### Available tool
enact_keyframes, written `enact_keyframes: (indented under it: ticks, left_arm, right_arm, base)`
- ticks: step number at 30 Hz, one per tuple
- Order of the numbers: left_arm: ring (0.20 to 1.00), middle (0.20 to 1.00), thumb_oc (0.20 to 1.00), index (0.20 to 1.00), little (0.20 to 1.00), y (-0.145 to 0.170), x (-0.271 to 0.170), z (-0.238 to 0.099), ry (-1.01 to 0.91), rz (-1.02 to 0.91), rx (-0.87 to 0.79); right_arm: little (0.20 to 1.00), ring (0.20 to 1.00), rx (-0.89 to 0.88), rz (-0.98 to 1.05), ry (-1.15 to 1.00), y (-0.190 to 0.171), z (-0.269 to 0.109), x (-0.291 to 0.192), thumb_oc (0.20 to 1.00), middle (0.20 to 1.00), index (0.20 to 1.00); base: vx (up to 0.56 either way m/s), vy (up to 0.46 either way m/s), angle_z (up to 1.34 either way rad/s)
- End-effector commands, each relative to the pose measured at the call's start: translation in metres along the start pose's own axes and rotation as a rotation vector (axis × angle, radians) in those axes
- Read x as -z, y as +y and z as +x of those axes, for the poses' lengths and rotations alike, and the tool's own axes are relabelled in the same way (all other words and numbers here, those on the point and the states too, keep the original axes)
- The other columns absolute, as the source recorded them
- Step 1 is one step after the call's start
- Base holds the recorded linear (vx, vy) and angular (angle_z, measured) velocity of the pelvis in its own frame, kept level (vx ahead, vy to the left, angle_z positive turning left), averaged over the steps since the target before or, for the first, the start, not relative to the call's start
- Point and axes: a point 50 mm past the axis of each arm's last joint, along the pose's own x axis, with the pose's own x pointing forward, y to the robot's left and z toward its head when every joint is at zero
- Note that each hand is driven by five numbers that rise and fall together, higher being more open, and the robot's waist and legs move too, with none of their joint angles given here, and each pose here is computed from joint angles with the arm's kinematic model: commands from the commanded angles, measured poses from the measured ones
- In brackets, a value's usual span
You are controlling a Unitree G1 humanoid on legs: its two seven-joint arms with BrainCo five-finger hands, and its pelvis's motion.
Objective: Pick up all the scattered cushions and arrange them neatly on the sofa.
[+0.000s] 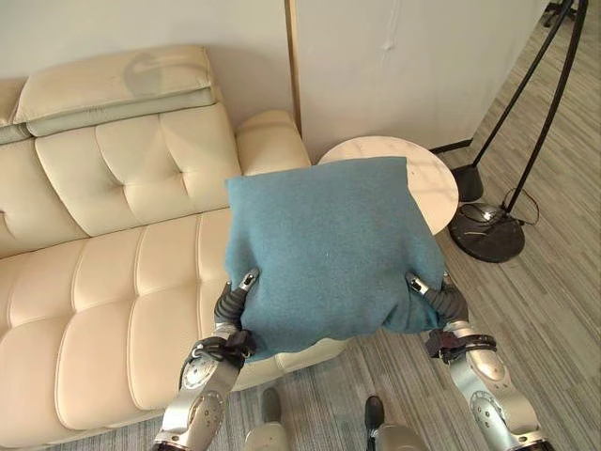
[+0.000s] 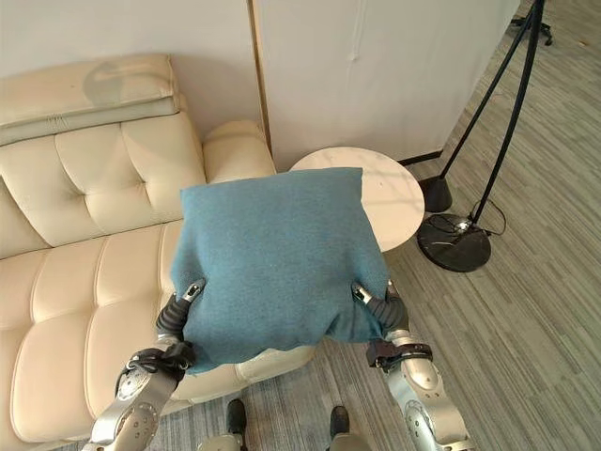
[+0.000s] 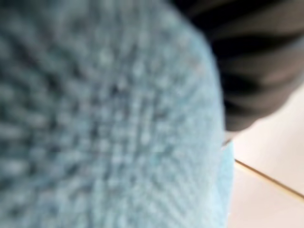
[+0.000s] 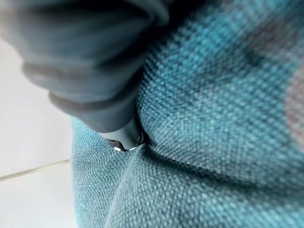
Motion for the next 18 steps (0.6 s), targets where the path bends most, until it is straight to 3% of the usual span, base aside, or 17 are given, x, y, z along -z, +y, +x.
enact_keyframes:
  ticks: [1, 10, 18]
  left_arm:
    - [0.2, 0.2, 0.2, 0.2, 0.2, -0.058, -0.037, 0.009, -0.188, -0.03, 0.319]
    - [0.2, 0.2, 0.2, 0.2, 0.2, -0.057, -0.038, 0.005, -0.204, -0.044, 0.326]
    - [0.2, 0.2, 0.2, 0.2, 0.2, -0.058, -0.029, 0.002, -0.169, -0.039, 0.333]
  right_arm:
    - [0.2, 0.2, -0.251, 0.132, -0.28, 0.056, 0.011, -0.047, 0.2, 0.2, 0.2]
    - [0.2, 0.2, -0.276, 0.112, -0.284, 0.057, 0.011, -0.049, 0.2, 0.2, 0.2]
    - [0.2, 0.2, -0.23, 0.115, -0.302, 0.051, 0.008, -0.05, 0.2, 0.2, 0.2]
  base:
    - [-0.28, -0.146, 0.5]
    - [-0.16, -0.05, 0.55]
    - [-0.02, 0.103, 0.44]
